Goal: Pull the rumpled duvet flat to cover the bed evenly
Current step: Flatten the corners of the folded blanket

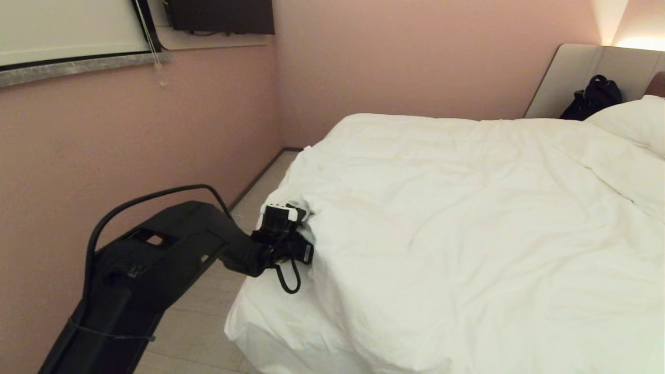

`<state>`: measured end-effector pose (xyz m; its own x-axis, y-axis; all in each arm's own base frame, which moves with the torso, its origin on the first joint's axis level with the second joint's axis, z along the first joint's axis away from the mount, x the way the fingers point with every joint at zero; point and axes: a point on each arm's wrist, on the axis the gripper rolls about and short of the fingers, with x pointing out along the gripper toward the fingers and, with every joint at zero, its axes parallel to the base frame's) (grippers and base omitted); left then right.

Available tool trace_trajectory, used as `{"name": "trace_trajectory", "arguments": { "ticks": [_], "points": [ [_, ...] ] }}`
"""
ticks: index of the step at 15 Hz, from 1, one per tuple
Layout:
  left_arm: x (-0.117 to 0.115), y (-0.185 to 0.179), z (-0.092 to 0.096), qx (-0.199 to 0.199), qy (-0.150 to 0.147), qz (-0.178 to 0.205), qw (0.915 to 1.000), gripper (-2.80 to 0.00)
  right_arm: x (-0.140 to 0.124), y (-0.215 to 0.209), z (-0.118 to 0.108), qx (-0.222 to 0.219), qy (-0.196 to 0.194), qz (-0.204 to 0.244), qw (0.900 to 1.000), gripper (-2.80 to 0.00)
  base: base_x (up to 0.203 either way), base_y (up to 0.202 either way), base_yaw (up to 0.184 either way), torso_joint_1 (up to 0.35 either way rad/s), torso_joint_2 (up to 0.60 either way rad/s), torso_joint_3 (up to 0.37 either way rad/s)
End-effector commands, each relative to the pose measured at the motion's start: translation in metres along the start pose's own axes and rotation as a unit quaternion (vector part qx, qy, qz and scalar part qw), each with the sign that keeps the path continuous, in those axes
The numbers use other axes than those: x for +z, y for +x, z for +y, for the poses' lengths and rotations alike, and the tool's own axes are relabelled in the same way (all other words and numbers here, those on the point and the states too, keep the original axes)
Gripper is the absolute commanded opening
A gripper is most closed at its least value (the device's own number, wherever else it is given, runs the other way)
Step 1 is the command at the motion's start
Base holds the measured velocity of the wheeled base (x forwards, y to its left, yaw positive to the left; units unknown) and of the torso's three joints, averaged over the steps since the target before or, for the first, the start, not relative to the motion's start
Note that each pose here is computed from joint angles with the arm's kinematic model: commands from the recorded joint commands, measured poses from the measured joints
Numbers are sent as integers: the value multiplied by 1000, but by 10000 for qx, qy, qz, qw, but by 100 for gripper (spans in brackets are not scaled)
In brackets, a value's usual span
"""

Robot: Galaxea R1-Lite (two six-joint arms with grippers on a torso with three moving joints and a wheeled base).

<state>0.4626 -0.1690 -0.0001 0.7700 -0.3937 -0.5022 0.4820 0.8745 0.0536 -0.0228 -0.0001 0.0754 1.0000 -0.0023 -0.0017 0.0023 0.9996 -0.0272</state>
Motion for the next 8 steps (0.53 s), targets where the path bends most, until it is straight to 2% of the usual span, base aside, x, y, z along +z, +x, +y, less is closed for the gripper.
{"name": "trace_trajectory", "arguments": {
  "ticks": [1, 5, 8],
  "points": [
    [-5, 13, 1, 17, 4, -44, 10000, 0, 0, 0, 0, 4, -2, -9, 10000, -280, 0, 0, 0, 0, 0, 0],
    [7, 34, 6, 290, 33, -310, 9991, 0, 0, 0, 0, 4, -2, -2, 10000, -280, 0, 0, 0, 0, 0, 0],
    [14, 45, 8, 299, 8, -81, 9995, 0, 0, 0, 0, 4, -2, -7, 10000, -280, 0, 0, 0, 0, 0, 0]
  ]
}}
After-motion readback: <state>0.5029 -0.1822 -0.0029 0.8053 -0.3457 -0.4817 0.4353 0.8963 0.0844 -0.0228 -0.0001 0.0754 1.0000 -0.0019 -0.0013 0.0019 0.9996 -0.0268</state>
